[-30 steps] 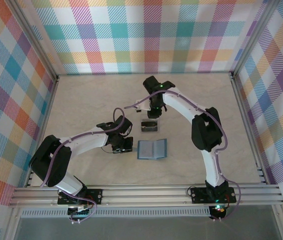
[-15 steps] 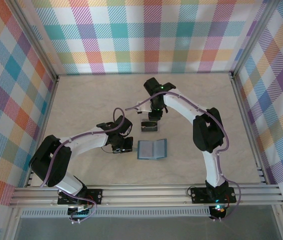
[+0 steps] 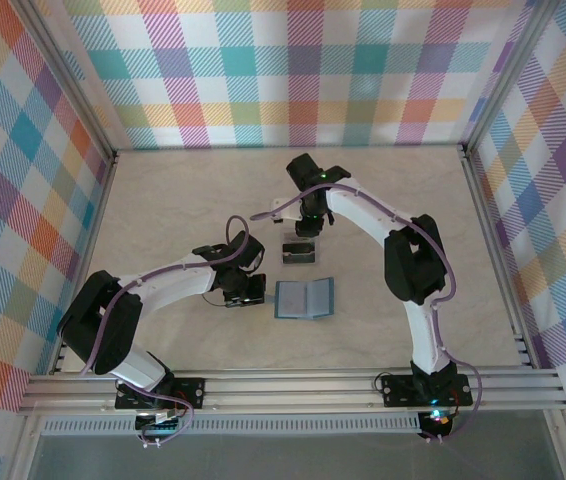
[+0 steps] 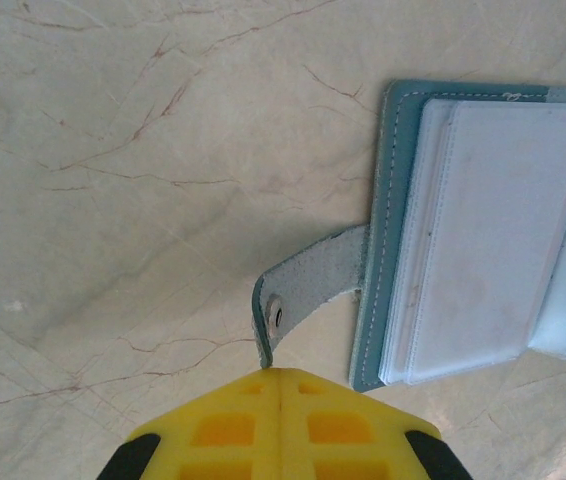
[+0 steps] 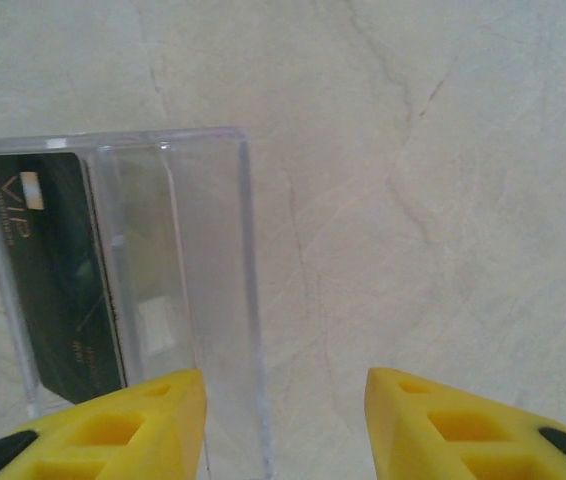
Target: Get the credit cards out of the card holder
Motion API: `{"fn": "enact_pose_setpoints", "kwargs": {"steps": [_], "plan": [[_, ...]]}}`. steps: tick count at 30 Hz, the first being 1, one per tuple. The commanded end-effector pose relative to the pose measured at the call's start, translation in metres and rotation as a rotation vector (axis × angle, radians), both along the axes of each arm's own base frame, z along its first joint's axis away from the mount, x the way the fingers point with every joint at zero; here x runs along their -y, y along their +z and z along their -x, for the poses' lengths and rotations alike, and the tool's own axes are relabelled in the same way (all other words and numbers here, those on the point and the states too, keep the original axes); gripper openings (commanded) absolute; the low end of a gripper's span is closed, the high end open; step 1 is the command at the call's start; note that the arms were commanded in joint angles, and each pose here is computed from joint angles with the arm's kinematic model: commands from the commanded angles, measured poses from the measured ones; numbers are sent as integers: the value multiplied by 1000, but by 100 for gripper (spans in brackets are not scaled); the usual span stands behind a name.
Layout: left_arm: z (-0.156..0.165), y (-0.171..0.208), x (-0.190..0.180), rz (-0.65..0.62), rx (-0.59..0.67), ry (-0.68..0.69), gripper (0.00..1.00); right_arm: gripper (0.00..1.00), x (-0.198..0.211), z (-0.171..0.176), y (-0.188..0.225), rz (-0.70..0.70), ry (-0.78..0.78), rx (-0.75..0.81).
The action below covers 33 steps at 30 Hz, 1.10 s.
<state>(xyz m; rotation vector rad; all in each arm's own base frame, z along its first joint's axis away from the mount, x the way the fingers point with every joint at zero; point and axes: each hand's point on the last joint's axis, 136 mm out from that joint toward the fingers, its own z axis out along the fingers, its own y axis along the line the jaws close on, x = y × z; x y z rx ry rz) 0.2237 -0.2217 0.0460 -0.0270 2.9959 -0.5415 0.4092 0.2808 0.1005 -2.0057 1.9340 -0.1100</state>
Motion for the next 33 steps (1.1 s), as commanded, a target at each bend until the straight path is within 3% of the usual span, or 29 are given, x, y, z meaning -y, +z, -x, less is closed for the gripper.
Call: {"fn": "enact_pose_setpoints", "kwargs": {"steps": [1, 10, 24, 33], "plan": [[1, 5, -5, -7, 0, 20, 0, 47, -6, -5, -5, -5, -12, 15], [1, 5, -4, -3, 1, 18, 0, 48, -17, -21, 28, -102, -51, 122], [0, 7, -1, 8, 2, 11, 0, 49, -23, -5, -18, -41, -20, 33], [-2, 9, 1, 14, 7, 8, 0, 49, -24, -5, 4, -53, -29, 81]]}}
